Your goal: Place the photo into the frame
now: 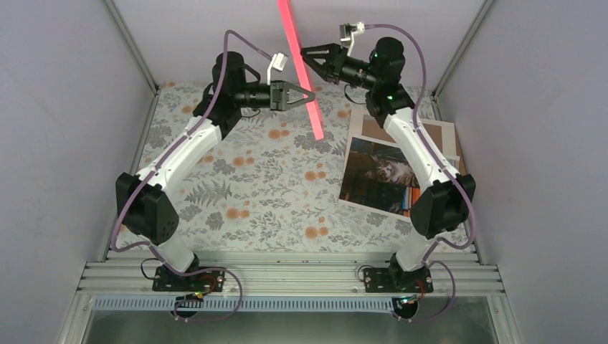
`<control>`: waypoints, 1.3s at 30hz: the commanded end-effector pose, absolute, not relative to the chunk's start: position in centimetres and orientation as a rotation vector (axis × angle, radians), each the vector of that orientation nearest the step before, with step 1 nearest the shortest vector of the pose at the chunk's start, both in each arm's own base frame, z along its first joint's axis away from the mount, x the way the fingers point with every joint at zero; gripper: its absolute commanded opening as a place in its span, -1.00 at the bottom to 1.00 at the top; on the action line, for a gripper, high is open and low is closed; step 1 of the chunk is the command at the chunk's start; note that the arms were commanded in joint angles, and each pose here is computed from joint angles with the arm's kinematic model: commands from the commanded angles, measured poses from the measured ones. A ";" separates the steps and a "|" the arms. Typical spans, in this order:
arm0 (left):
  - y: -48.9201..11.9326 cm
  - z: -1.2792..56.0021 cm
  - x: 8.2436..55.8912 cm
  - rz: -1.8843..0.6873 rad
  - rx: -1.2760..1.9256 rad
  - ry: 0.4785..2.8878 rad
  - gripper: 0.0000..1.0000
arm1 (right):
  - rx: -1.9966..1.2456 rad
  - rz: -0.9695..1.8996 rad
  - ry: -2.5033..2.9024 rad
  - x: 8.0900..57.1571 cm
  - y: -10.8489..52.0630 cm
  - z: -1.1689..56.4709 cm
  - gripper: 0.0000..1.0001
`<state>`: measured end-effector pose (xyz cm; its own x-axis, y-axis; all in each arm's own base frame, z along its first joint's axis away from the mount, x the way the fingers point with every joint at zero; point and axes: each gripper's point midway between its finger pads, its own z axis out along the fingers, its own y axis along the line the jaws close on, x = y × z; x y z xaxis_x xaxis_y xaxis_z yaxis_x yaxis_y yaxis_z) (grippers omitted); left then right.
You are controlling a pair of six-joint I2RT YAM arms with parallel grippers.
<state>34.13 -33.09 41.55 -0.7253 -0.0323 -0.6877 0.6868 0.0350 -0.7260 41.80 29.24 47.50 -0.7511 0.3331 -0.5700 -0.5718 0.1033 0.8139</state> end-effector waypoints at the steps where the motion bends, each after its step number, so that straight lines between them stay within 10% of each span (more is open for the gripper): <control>1: -29.5 46.9 33.0 -1.439 0.818 1.512 -0.95 | -0.234 1.562 1.734 41.1 25.9 45.4 0.24; 7: -27.2 44.2 32.0 -1.140 0.942 1.586 -0.95 | -0.196 1.233 1.750 41.7 19.0 43.8 1.00; 23: -15.2 24.6 25.6 -0.145 1.641 1.970 -0.95 | -0.417 0.570 1.799 38.4 11.4 39.3 1.00; 39: -16.1 14.7 29.1 -0.294 1.039 2.647 -0.95 | -0.082 0.746 2.056 38.2 8.8 28.7 1.00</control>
<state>26.67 -15.07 15.49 -0.6068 0.7372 -0.2972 0.7848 0.6149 -0.0773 37.86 9.20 29.22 -0.5671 0.1704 -0.8059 -0.3664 0.8241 0.4320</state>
